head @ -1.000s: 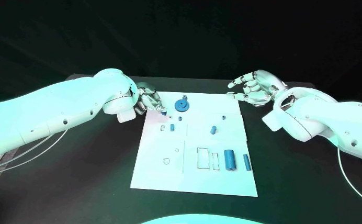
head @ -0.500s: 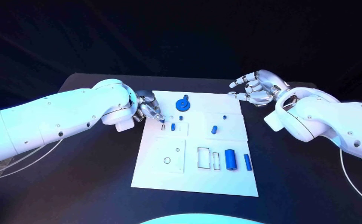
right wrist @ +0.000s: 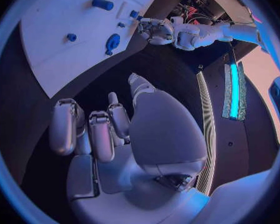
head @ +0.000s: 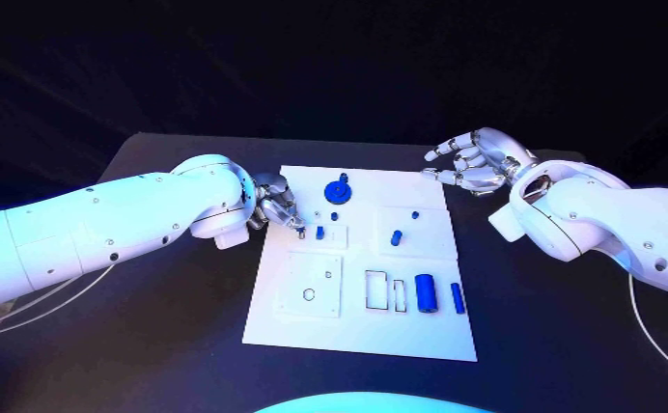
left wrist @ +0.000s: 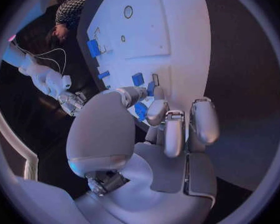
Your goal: Assemble the parts on the task board
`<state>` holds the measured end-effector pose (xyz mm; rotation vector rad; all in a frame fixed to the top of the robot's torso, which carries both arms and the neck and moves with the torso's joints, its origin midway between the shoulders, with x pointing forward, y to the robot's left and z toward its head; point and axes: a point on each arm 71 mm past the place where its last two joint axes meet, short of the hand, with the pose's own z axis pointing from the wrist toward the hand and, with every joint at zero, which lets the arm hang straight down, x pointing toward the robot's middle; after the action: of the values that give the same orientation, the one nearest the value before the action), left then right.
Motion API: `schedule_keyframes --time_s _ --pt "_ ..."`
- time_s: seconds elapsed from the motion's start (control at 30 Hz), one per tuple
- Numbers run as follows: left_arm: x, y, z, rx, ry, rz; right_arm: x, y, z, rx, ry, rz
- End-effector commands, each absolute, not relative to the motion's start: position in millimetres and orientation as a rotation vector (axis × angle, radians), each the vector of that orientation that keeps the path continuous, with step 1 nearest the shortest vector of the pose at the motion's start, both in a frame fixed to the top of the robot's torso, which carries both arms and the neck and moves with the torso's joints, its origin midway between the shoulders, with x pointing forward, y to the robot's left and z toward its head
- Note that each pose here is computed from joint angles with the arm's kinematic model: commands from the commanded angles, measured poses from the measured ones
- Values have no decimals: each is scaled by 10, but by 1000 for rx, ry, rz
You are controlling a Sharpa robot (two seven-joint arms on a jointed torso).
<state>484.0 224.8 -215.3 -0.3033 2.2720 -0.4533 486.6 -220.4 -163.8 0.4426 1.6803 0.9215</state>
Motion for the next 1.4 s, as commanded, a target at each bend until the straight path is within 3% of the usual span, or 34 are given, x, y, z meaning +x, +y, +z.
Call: schedule_keyframes --time_s 0.03,1.4 --pt "4829 2221 -2160 -278 2267 -450 4860 -2189 -1640 427 1687 936" --pt "4788 2188 -2235 -202 2320 -428 4860 -2197 -1643 427 1689 934"
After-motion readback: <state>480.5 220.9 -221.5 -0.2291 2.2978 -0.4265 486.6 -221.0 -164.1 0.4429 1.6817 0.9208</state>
